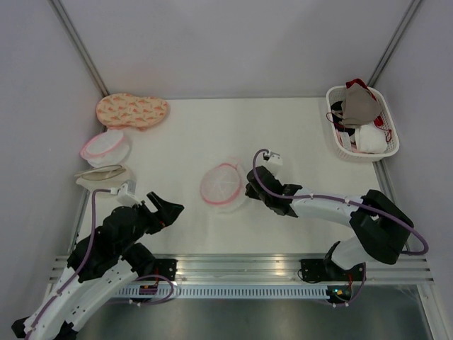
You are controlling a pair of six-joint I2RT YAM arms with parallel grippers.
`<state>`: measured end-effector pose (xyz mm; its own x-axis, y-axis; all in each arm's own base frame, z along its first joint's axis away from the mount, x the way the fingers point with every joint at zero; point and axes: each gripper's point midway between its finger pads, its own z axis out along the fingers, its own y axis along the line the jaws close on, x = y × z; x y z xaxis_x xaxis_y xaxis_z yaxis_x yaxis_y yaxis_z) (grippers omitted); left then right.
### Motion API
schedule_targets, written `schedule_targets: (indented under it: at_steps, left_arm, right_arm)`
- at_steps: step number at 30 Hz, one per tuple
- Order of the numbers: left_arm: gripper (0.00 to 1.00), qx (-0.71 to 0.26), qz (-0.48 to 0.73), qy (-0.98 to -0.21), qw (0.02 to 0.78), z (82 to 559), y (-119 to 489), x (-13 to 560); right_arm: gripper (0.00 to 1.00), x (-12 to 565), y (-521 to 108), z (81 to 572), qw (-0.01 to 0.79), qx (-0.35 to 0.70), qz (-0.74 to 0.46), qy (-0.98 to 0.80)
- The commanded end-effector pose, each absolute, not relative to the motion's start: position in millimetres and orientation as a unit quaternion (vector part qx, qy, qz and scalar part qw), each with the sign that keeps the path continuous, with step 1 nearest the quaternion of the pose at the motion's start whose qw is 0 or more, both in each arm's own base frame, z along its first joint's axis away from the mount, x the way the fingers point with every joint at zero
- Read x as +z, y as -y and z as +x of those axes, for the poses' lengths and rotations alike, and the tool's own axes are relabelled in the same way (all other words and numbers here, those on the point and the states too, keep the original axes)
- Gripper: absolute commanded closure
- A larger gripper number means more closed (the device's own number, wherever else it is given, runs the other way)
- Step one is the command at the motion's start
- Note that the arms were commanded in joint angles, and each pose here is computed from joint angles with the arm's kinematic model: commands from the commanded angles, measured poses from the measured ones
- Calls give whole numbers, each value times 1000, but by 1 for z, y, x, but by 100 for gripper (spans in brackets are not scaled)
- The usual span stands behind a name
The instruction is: Unzip the laundry bag and remove the bra
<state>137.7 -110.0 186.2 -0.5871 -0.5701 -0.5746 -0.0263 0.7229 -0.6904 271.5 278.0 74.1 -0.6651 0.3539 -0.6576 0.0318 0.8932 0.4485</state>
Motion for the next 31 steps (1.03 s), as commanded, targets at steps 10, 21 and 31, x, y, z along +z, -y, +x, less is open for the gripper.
schedule_targets:
  at_steps: [10,21,31]
  left_arm:
    - [2,-362,-172,-810,428,140,119,203]
    - [0,-374,-145,-794,458,144,122,224]
    - [0,-370,-129,-800,454,151,132,225]
  right_arm:
    - [28,97,-258,291,405,155,27,-901]
    - [2,247,-205,233,495,230,-51,-836]
    - [2,294,-184,206,526,278,-47,-802]
